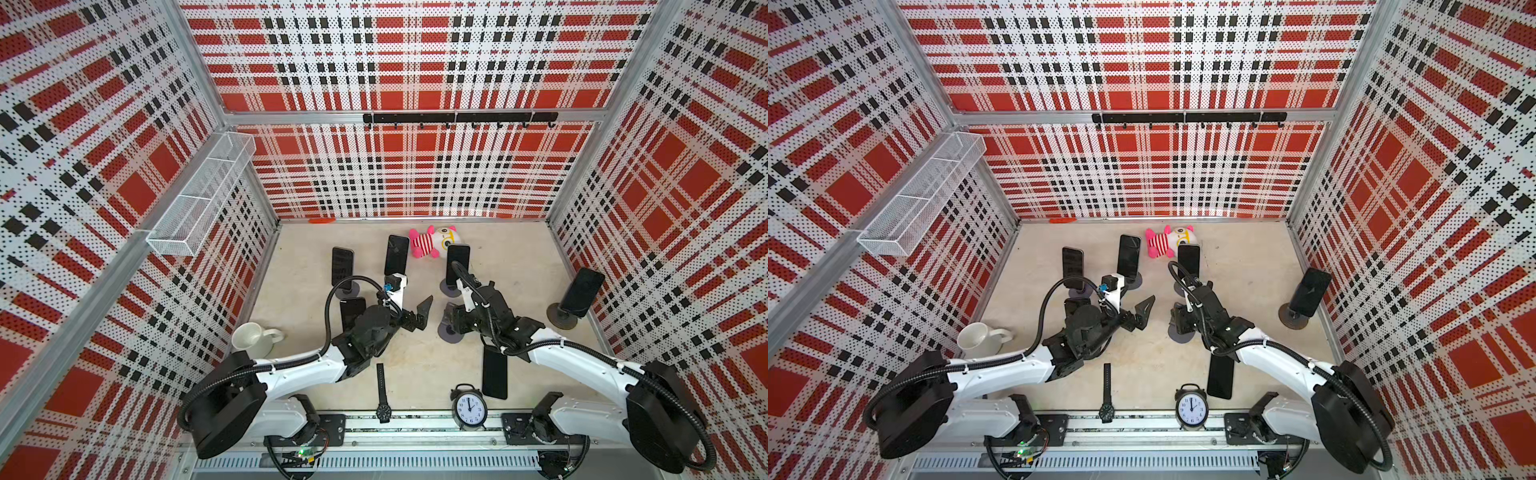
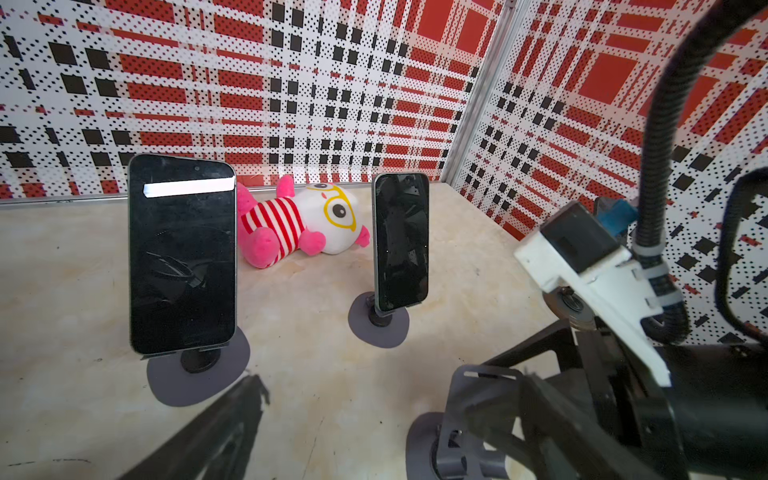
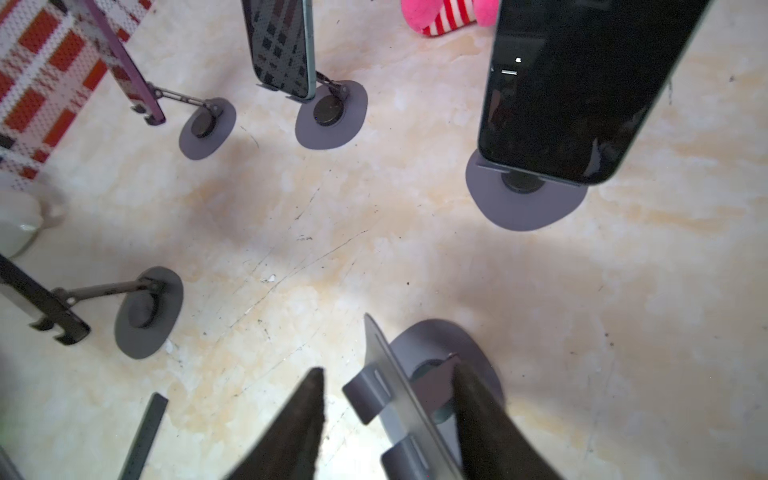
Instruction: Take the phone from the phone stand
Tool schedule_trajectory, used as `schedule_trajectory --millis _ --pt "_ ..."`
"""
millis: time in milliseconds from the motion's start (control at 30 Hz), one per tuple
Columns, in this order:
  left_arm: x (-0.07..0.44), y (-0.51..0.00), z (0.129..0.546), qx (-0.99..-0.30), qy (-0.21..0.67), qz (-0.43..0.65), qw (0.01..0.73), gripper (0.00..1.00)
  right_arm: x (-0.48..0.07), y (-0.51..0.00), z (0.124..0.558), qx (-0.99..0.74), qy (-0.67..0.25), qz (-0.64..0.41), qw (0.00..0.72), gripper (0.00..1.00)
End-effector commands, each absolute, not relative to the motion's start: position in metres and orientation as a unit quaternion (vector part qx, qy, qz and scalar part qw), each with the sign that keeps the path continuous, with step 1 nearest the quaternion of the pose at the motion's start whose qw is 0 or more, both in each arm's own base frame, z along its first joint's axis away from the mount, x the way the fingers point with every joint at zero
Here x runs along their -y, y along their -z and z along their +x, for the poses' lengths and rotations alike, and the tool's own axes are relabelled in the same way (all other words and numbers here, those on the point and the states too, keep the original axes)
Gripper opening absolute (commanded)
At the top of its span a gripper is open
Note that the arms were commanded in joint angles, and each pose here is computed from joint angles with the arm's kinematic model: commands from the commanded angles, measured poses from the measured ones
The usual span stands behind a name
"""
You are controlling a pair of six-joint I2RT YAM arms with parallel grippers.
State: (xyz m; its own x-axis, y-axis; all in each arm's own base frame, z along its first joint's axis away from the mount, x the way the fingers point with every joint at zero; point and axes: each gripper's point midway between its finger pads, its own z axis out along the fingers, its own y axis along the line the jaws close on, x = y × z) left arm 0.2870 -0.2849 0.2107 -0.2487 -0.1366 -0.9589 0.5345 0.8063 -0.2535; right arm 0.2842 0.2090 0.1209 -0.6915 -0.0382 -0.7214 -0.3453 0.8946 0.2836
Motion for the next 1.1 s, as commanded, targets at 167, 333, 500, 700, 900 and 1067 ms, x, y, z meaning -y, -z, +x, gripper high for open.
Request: schedule_trajectory --millis 167,333,500,700,900,1067 --pt "0.284 -0.214 0.289 -0.733 0.284 0.131 0.604 0.98 -0.205 -0.131 0.278 -0.882 -0.233 -0.104 0.397 0.33" --pt "0.286 -0.212 0.289 -0.735 0.284 0.133 0.601 0.98 -0.206 -0.132 0.275 -0.878 -0.244 -0.102 0.399 0.26" --pt "0.286 -0.212 0.29 -0.735 0.285 0.132 0.601 0.98 -0.208 -0.133 0.273 -0.866 -0.26 -0.104 0.413 0.22" --pt "0.284 -0.215 0.289 -0.733 0.285 0.129 0.605 0.98 -0.21 -0.136 0.27 -0.866 -0.269 -0.106 0.407 0.12" --pt "0.278 -0.219 0.287 -0.73 0.283 0.12 0.61 0.98 -0.209 -0.143 0.265 -0.862 -0.277 -0.108 0.411 0.09" --pt "0.275 -0.221 0.286 -0.727 0.285 0.115 0.614 0.98 -0.189 -0.149 0.269 -0.867 -0.257 -0.057 0.423 0.0"
